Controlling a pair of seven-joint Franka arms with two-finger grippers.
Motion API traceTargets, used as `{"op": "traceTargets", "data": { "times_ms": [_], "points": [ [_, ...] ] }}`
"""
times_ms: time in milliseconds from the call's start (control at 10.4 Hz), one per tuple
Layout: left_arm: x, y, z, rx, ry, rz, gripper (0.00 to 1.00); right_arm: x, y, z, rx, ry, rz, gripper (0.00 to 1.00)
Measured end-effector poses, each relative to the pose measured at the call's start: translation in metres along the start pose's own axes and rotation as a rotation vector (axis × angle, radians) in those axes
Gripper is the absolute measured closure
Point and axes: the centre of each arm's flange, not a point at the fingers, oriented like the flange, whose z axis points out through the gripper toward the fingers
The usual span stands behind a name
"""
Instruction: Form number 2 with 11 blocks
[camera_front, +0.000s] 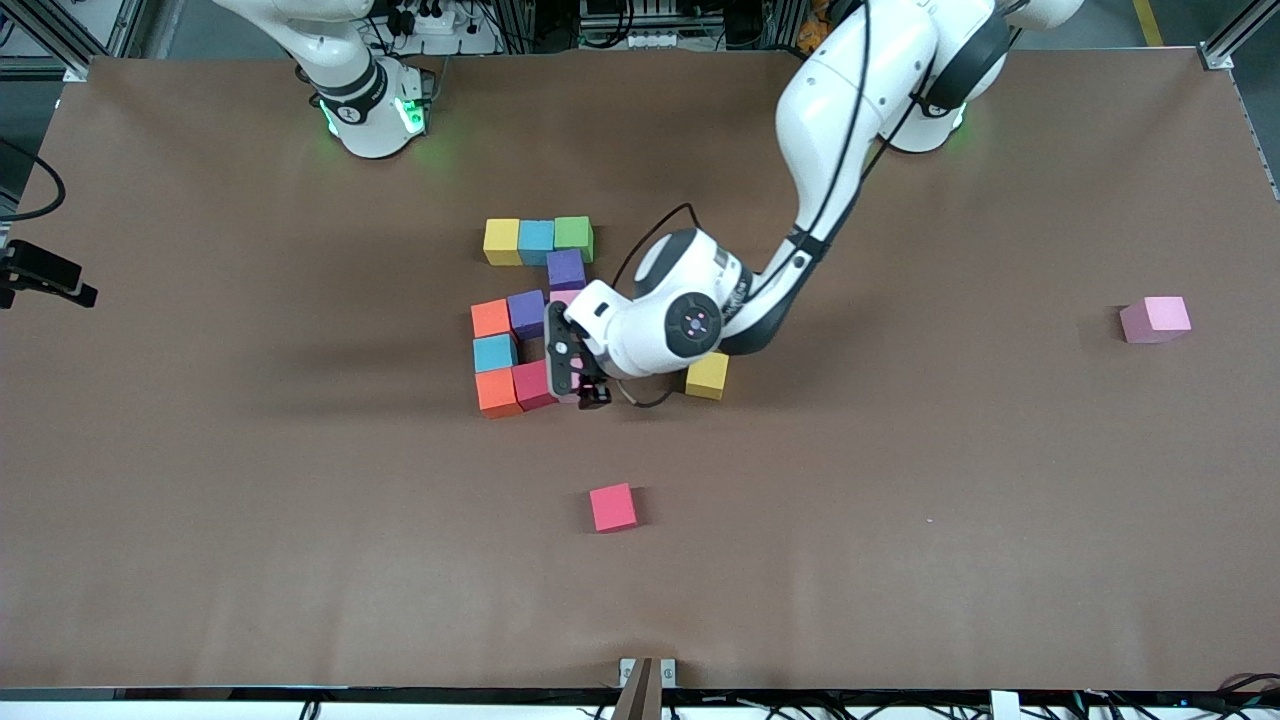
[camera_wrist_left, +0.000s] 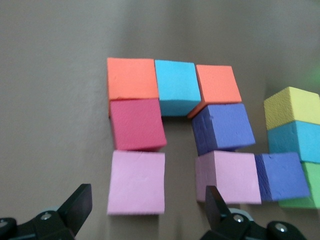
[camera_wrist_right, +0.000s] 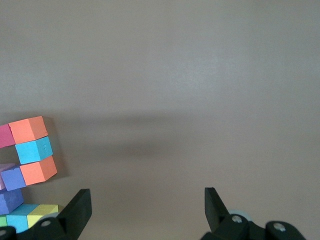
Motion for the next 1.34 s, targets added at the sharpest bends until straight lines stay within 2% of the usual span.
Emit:
{"op": "traceTargets", "data": {
  "times_ms": [192, 288, 576, 864, 1057, 1153, 1345],
  "points": [
    [-0.01, -0.007, -0.025, -0.012, -0.066, 0.008, 0.0, 0.0, 0.0, 0.0, 0.0, 0.0, 0.0, 0.0],
    [-0.016, -0.012, -0.048, -0.01, -0.109, 0.006, 0.0, 0.0, 0.0, 0.0, 0.001, 0.001, 0.0, 0.0],
    [-0.039, -0.03, -0.131, 0.031, -0.175, -0.062, 0.0, -0.002, -0.001, -0.006, 0.0, 0.01, -0.001, 0.0],
    [-0.047, -0.031, -0.208, 0.114, -0.174, -0.264, 0.0, -0.005, -0.005, -0.009, 0.001, 0.01, -0.008, 0.0],
    [-0.052, -0.028, -0.266, 0.196, -0.142, -0.41, 0.0, -0.008, -0.014, -0.004, 0.01, -0.038, -0.026, 0.0],
    [-0.053, -0.022, -0.289, 0.224, -0.129, -0.533, 0.0, -0.009, -0.021, -0.003, 0.013, -0.054, -0.04, 0.0],
    [-0.046, -0.002, -0.318, 0.279, -0.124, -0.771, 0.0, -0.008, -0.028, -0.007, 0.011, -0.044, -0.068, 0.0]
  ]
}}
